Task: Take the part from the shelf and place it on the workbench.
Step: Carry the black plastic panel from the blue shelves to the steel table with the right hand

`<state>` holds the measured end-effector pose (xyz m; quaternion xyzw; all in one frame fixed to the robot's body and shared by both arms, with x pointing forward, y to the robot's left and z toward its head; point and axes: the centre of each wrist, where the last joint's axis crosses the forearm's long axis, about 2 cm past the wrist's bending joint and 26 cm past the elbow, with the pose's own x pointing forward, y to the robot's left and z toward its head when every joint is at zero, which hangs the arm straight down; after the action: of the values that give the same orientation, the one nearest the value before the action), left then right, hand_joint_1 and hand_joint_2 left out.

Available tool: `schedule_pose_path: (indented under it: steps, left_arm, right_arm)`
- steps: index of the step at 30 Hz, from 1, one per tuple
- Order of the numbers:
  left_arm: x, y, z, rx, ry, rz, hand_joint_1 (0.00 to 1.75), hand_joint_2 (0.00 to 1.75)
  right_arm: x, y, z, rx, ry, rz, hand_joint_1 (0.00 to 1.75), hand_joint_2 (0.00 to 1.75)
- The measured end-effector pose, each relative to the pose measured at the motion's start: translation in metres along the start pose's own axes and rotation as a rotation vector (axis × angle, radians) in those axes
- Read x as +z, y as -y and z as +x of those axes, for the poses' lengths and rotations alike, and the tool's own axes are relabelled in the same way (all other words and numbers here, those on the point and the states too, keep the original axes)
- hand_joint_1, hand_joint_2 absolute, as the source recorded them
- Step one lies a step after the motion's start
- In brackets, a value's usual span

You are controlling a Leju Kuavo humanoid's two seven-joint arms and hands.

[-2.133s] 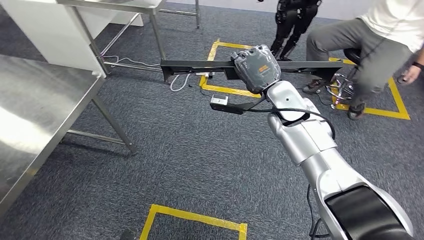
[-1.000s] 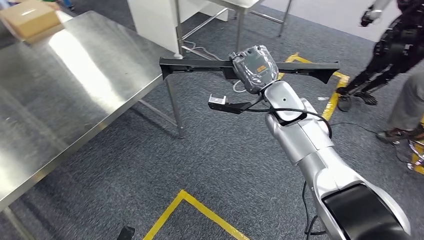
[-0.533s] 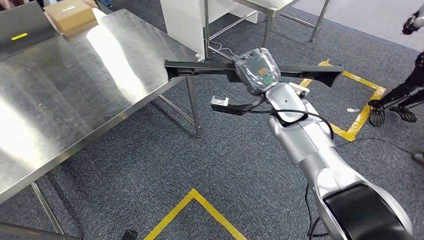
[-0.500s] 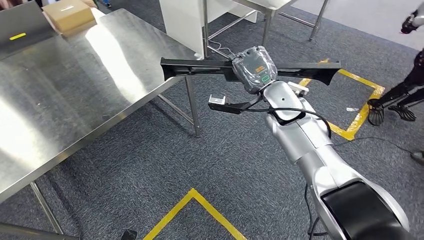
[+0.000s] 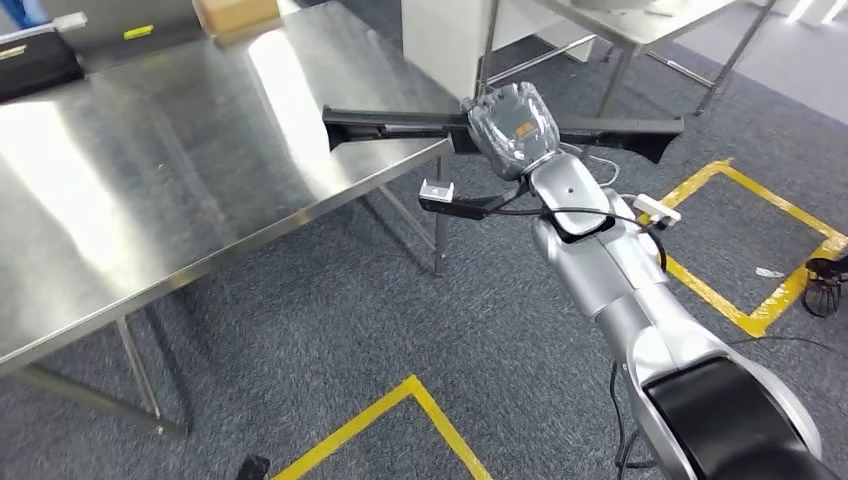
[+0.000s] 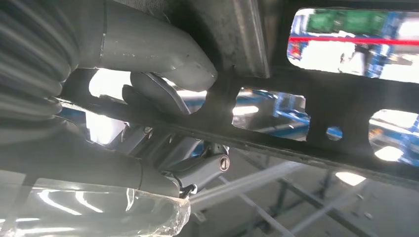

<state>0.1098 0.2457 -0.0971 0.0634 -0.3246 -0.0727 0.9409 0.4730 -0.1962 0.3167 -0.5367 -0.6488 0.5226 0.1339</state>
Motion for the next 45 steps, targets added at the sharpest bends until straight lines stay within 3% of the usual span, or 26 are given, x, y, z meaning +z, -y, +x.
schedule_pose_path:
  steps: [13, 45]
  left_arm:
    - [0.004, 0.001, -0.009, 0.008, -0.026, 0.003, 0.0, 0.0]
    - [0.002, 0.003, -0.003, -0.005, -0.028, -0.015, 0.0, 0.0]
  right_arm:
    - [0.004, -0.005, -0.003, -0.004, 0.006, 0.019, 1.75, 1.75]
    - [0.007, -0.005, -0.019, -0.006, -0.005, 0.033, 1.75, 1.75]
